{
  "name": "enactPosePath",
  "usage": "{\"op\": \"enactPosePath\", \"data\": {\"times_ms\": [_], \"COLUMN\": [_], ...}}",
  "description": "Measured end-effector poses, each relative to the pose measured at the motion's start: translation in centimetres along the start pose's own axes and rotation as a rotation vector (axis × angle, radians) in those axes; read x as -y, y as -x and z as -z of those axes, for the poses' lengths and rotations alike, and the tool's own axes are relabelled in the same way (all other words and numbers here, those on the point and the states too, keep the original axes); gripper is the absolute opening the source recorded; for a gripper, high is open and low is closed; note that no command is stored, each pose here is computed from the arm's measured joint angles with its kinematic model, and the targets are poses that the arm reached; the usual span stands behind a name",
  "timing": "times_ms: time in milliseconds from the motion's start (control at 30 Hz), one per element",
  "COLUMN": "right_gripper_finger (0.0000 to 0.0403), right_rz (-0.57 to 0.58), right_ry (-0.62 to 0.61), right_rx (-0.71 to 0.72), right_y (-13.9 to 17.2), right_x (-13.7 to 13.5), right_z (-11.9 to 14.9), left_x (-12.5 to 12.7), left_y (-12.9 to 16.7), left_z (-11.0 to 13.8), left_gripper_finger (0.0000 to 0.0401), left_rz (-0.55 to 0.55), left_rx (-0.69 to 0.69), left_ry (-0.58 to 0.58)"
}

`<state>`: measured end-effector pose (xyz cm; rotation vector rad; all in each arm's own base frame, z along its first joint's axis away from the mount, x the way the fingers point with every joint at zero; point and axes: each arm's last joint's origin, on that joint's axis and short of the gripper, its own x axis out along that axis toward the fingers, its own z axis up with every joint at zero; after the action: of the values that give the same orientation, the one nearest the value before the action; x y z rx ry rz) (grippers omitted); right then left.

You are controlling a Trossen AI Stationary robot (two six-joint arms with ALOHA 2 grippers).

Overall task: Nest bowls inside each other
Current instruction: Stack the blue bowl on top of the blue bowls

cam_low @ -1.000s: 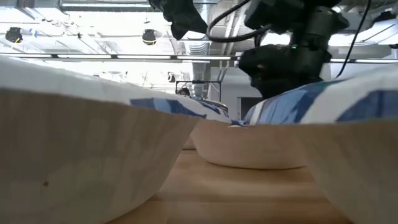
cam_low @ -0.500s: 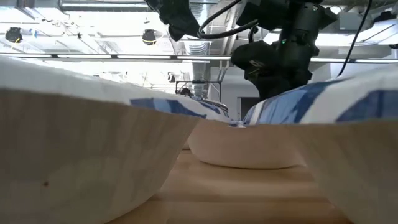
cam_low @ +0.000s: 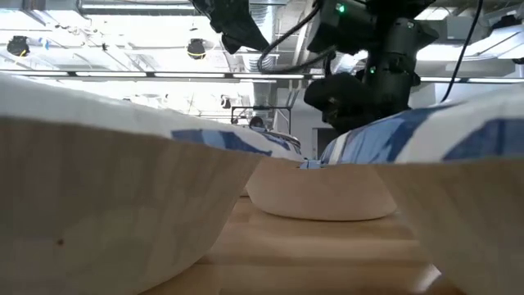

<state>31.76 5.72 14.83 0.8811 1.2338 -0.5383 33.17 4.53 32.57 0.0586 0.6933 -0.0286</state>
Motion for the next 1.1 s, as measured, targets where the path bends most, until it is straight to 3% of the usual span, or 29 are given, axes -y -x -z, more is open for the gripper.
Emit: {"op": "enactPosePath", "data": {"times_ms": [333,567,767,933,1100], "right_gripper_finger": [0.0017,0.0017,0.0014,0.0017,0.0007], "right_rz": [-0.032,-0.031,-0.045,-0.161,-0.126], "right_ry": [0.018,0.031,0.114,0.120,0.066], "right_rx": [0.032,0.033,0.066,0.141,0.255], "right_y": [1.2,2.3,7.9,14.1,17.1], "right_x": [0.4,-0.2,-1.5,-2.2,-1.1], "right_z": [-1.1,-1.7,-3.5,-4.4,-6.4], "left_x": [0.0,0.0,-0.2,-1.6,-2.5], "left_y": [0.0,0.1,1.1,2.4,4.1], "left_z": [0.0,0.1,0.2,0.7,1.1], "left_gripper_finger": [0.0000,0.0000,0.0000,0.0000,0.0000], "left_rz": [0.000,0.002,-0.048,-0.084,-0.115], "left_rx": [0.000,-0.015,-0.024,-0.041,-0.051], "left_ry": [0.006,0.013,-0.019,0.018,0.024]}}
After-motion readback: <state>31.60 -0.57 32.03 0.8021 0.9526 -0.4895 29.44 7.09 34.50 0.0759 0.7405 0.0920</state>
